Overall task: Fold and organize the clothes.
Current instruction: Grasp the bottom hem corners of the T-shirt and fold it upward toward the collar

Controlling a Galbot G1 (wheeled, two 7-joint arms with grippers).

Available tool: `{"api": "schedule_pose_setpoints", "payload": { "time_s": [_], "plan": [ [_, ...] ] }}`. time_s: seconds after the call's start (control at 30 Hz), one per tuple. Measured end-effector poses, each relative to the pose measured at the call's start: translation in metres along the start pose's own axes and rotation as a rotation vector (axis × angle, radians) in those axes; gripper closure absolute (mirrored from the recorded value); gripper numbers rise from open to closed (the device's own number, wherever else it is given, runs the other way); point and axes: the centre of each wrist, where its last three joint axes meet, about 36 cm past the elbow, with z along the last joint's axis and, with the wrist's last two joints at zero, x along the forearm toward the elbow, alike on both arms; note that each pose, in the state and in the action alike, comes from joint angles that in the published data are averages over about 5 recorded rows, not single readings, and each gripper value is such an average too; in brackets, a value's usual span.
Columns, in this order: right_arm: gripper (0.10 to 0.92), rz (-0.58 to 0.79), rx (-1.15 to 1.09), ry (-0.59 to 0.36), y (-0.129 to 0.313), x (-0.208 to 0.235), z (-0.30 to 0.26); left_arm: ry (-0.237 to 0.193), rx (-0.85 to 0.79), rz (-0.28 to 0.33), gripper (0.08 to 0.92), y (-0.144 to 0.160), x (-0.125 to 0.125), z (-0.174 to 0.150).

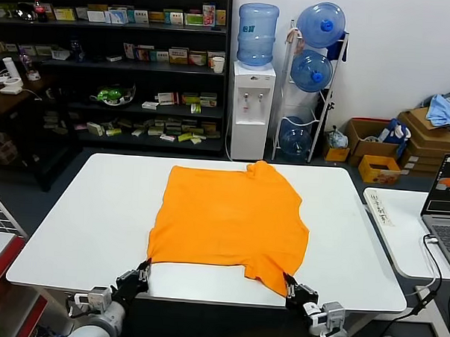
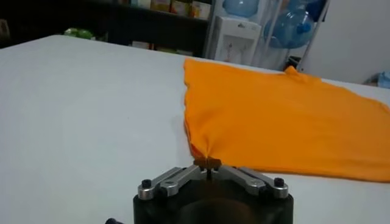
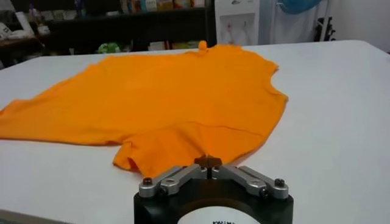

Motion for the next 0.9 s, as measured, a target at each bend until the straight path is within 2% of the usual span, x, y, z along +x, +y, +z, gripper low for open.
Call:
{"api": "schedule_pose_setpoints", "payload": {
  "time_s": [0.3,0.53,0.7,0.9],
  "plan": [
    [0.898,-0.002,0.011,0.032,0.014,0.052,0.005,0.044,0.053,-0.023,0.907,-0.006,0.045,-0.004],
    [0.898,0.014,-0.003,-0.013,0.020,0.051,-0.001,0.066,0.096,-0.023,0.907,-0.018,0.064,-0.003],
    [0.898,0.039,-0.016,-0.083,0.017,0.025,-0.016,0.029,0.118,-0.007,0.907,-0.022,0.056,-0.012],
    [0.898,0.065,-0.021,-0.146,0.006,-0.016,-0.041,-0.037,0.112,0.014,0.907,-0.019,0.025,-0.031]
  ]
}}
